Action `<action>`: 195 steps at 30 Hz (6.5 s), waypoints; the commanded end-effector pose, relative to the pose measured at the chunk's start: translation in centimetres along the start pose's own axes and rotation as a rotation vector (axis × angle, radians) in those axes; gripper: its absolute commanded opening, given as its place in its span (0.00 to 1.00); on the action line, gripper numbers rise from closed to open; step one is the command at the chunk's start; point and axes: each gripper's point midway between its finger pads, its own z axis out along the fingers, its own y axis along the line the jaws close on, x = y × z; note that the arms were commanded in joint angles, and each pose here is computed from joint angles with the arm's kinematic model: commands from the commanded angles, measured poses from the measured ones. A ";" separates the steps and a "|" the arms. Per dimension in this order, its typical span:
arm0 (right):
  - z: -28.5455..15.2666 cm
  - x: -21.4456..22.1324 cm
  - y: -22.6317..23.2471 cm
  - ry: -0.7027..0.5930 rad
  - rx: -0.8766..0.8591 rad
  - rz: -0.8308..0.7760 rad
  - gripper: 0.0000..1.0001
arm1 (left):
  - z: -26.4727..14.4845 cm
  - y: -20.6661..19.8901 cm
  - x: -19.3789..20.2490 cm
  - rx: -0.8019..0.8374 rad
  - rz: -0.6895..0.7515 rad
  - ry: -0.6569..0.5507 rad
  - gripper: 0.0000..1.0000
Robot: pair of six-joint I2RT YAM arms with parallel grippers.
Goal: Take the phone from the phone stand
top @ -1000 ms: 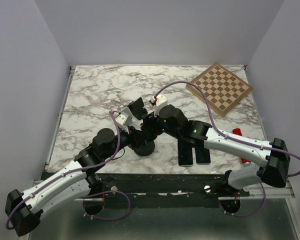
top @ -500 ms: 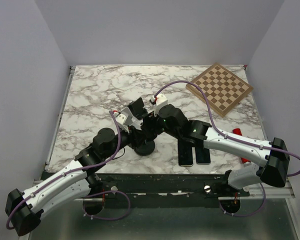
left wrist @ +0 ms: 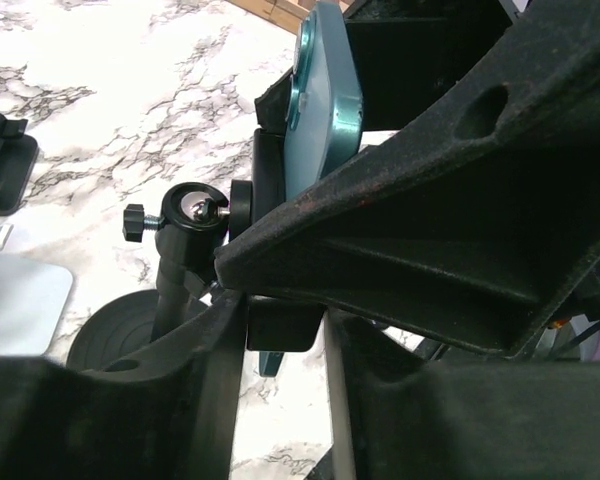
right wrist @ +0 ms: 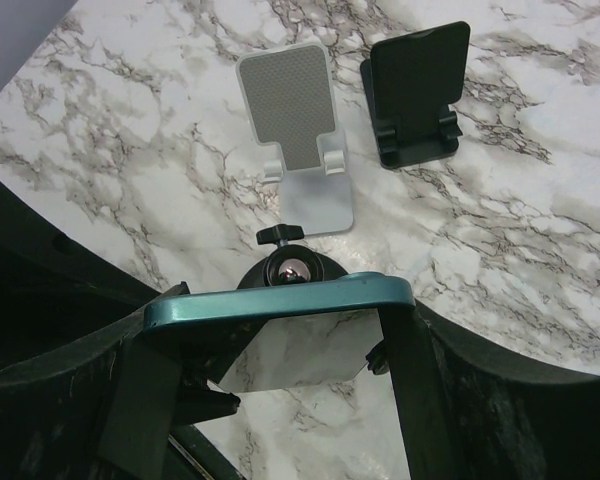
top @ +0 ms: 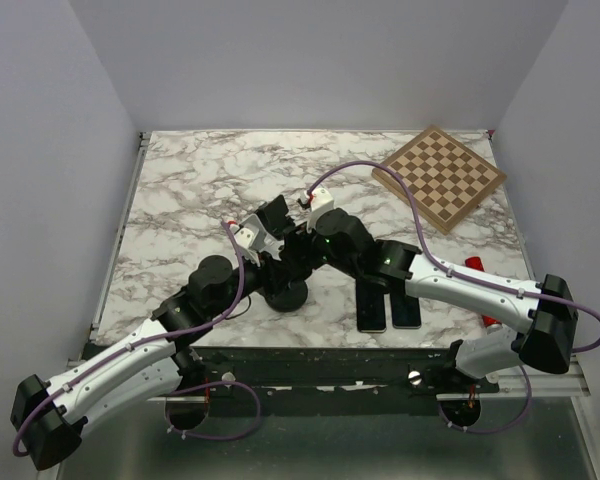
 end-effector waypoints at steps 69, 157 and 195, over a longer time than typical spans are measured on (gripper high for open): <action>-5.1 8.9 -8.7 0.281 0.237 0.561 0.01 | -4.1 -1.8 -3.2 0.085 -0.093 0.032 0.80; -10.5 1.8 -13.3 -0.186 0.345 0.494 1.00 | -9.7 4.7 -14.5 -0.367 0.283 -0.427 0.83; -29.0 0.0 -19.7 -0.890 0.369 0.776 1.00 | -17.6 6.7 -16.7 -0.497 0.167 -0.836 0.87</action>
